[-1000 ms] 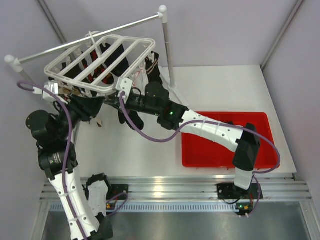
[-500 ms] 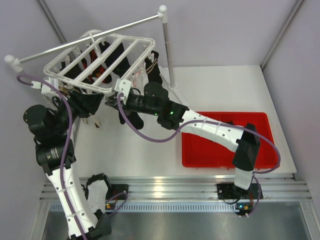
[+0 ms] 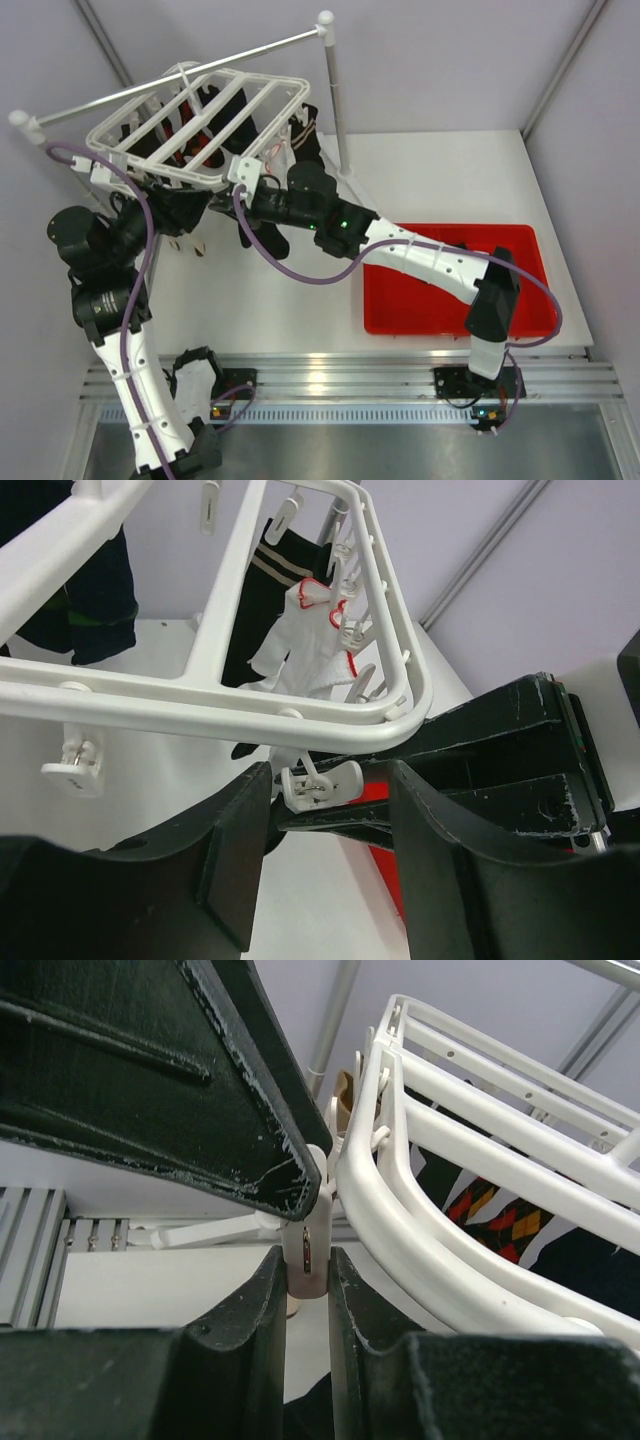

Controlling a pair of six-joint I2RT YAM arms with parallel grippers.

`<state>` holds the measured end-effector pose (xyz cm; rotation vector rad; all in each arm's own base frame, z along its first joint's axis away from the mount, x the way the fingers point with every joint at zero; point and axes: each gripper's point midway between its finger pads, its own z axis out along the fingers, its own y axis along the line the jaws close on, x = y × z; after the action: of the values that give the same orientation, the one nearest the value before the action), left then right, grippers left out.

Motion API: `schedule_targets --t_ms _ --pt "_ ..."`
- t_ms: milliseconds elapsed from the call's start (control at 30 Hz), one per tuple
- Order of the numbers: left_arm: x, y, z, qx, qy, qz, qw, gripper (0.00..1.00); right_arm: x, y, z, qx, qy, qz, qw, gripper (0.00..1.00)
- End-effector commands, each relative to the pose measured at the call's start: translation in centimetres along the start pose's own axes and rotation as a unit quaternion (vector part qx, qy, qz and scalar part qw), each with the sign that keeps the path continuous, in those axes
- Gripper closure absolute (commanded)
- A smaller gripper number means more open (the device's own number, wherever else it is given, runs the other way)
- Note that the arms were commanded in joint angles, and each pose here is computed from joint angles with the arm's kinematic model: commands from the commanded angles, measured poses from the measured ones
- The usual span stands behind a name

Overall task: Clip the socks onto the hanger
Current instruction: Open the clamp at the hanger.

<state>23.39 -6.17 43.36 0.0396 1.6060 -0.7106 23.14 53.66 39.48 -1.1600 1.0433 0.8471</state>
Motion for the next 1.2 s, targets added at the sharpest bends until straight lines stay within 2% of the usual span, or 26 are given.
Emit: schedule_targets --t_ms 0,233,567,667,700,900,967,1000,1100,1167 --pt "-0.3 -1.1 0.0 0.034 -0.005 0.014 0.999 0.45 -4.9 0.4 -0.1 -0.007 -0.052 -0.019 0.998 1.0" --pt "0.0 0.0 0.3 0.013 -0.005 0.007 1.0 0.45 -5.5 0.5 -0.1 -0.008 -0.057 -0.02 0.998 1.0" --pt "-1.4 0.3 0.6 -0.002 -0.029 -0.007 1.0 0.54 -5.1 1.0 0.0 -0.015 -0.05 -0.028 0.998 1.0" --pt "-1.6 0.3 0.6 -0.003 -0.033 -0.013 0.999 0.66 -4.8 1.2 0.0 -0.018 -0.046 -0.03 0.998 1.0" --pt "-1.5 0.3 0.6 -0.003 -0.032 -0.019 0.999 0.75 -4.9 1.2 0.0 -0.016 -0.046 -0.032 0.998 1.0" --pt "-0.9 0.7 0.8 -0.004 -0.026 -0.029 0.999 0.92 -4.8 0.9 -0.1 -0.01 -0.044 -0.032 0.998 0.96" --pt "-0.8 0.8 0.8 -0.004 -0.024 -0.031 0.999 0.97 -4.9 0.7 -0.2 -0.004 -0.042 -0.027 0.999 0.85" --pt "-0.8 0.8 0.8 -0.005 -0.024 -0.032 0.999 0.98 -5.0 0.8 -0.3 -0.004 -0.042 -0.027 0.999 0.73" --pt "-0.7 0.8 0.8 -0.005 -0.023 -0.039 0.999 1.0 -5.1 0.7 -0.9 -0.002 -0.036 -0.024 0.999 0.55" --pt "-0.5 0.9 0.9 -0.005 -0.021 -0.043 0.999 1.0 -5.3 1.1 -2.0 -0.009 -0.028 -0.023 0.999 0.5"
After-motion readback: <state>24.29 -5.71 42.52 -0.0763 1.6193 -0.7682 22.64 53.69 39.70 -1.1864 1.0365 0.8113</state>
